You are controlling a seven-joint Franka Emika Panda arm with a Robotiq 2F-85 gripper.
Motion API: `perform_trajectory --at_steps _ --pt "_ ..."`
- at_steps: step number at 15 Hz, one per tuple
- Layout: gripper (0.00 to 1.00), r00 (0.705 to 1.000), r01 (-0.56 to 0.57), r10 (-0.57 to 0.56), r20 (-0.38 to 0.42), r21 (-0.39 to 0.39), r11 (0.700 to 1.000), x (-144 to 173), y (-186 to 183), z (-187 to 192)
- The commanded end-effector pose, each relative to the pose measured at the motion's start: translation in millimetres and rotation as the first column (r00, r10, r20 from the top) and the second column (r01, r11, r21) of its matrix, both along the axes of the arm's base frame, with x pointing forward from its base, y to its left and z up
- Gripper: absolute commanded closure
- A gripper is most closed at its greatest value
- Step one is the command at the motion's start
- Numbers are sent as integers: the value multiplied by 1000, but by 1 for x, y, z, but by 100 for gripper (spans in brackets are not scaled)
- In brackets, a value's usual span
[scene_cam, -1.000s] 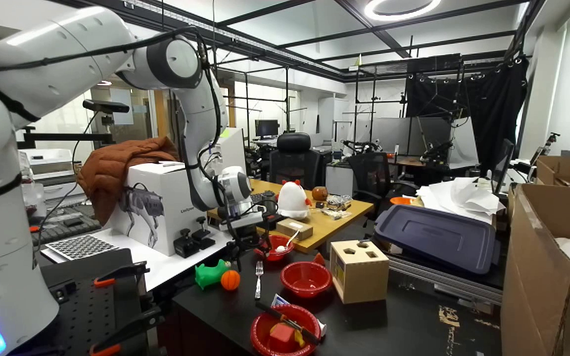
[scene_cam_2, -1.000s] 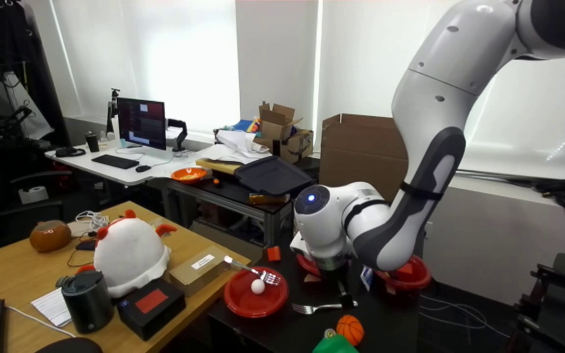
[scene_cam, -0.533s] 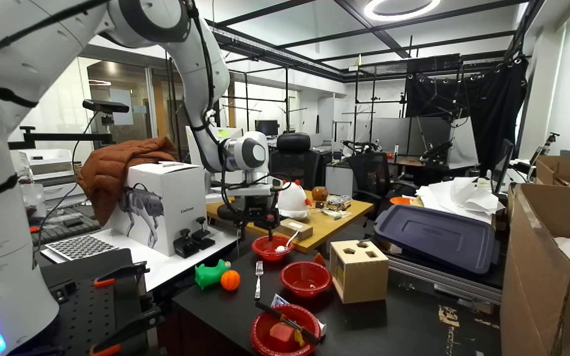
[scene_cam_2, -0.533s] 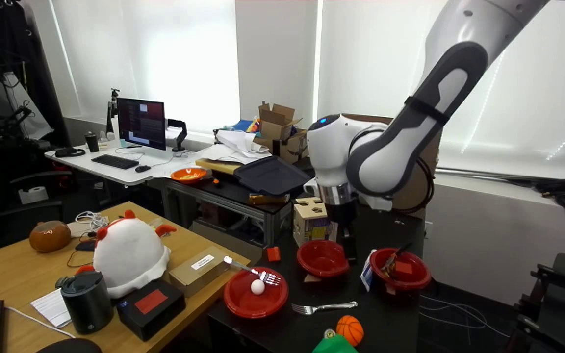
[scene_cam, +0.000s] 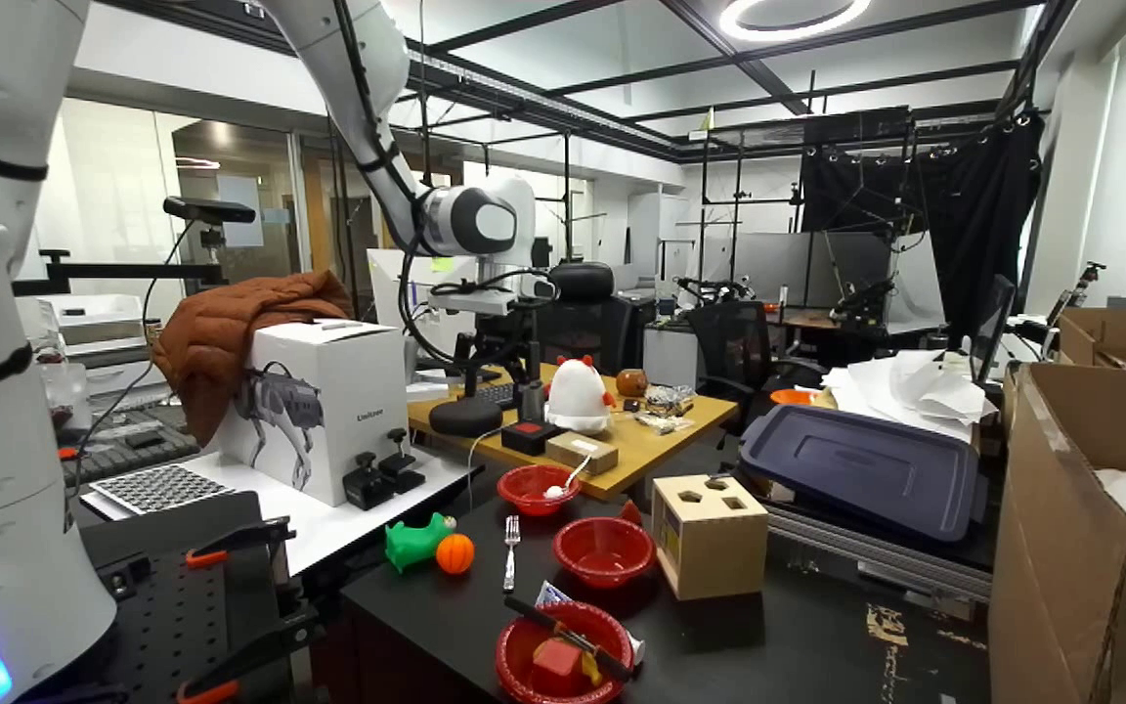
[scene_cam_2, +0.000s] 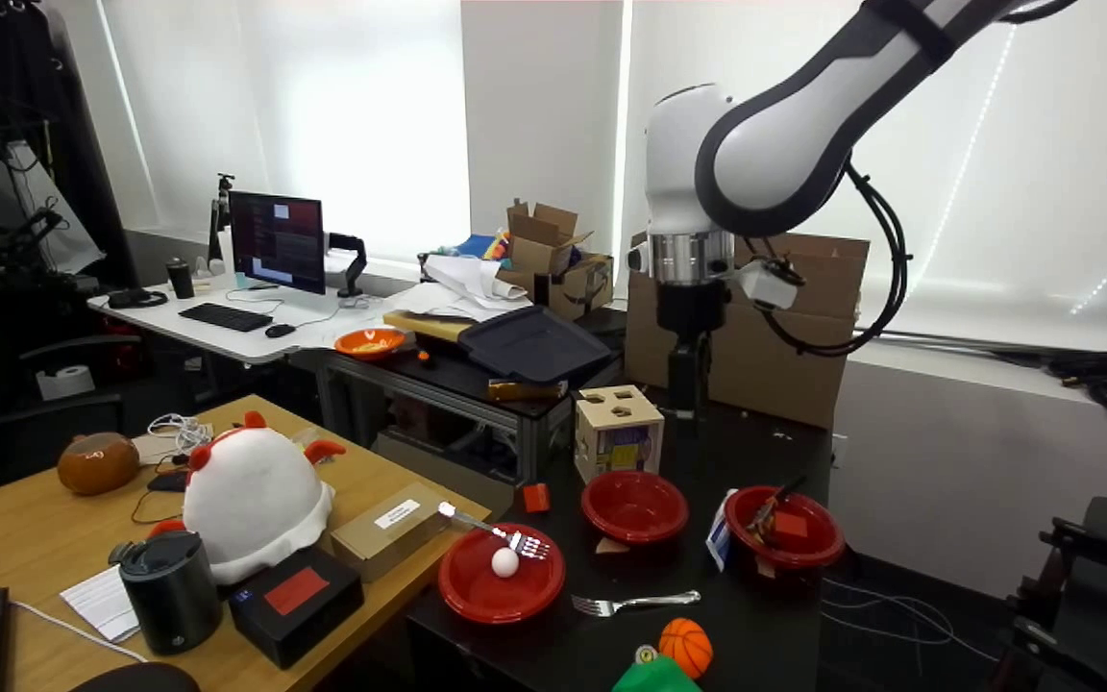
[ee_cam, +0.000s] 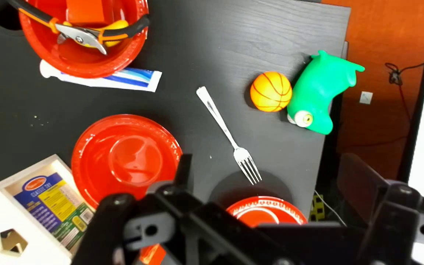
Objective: Take the fork out of the red bowl and place it on the table top
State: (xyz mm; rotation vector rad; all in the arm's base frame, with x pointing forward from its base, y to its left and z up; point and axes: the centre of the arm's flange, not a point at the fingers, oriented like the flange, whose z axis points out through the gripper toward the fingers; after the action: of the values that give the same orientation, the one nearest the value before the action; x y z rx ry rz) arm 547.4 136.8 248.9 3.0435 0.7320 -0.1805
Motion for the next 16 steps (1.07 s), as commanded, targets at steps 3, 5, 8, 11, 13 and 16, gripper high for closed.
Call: perform_trajectory --at_steps 3,5,8,11,13,16 --pt "0 992 94 -98 77 49 994 -46 -23 74" --pt "0 986 126 -132 98 57 990 -60 -35 93" --pt "0 971 187 -198 134 88 978 -79 -63 122" --pt "0 951 239 -256 174 114 964 -95 -102 156" --pt "0 937 257 -278 210 121 959 -101 -131 178" --pt "0 927 253 -277 253 123 960 -109 -175 207"
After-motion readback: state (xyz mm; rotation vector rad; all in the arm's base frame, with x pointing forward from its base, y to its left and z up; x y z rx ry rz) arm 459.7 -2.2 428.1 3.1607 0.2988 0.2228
